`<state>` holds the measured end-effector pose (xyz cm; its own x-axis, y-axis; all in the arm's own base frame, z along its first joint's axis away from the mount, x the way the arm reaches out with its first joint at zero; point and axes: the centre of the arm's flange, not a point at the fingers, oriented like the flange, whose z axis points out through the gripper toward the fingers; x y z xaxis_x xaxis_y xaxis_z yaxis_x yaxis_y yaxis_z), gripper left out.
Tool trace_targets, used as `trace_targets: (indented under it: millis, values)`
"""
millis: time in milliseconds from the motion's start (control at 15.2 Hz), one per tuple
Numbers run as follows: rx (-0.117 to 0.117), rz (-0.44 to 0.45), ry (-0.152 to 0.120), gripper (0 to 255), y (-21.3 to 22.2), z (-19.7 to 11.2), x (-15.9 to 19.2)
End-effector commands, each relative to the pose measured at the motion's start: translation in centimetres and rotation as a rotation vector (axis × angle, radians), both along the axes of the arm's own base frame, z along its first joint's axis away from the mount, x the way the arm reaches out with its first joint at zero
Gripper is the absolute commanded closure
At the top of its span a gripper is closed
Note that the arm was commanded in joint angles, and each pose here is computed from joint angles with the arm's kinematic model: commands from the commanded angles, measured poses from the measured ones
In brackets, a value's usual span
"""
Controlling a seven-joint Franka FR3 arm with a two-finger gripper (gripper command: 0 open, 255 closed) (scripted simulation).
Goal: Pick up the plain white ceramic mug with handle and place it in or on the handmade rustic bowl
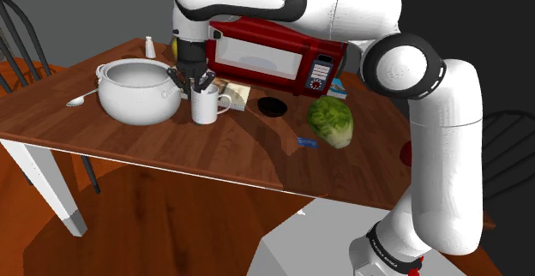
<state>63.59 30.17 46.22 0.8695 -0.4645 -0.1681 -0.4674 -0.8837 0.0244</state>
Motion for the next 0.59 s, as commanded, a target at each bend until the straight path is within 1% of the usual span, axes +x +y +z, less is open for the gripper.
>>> trace_targets:
  millis: [0,528]
  values:
    - [0.000,0.000,0.000,255,0.0,0.6,0.0]
    - [0.000,0.000,0.000,255,-10.5,1.3,1.1]
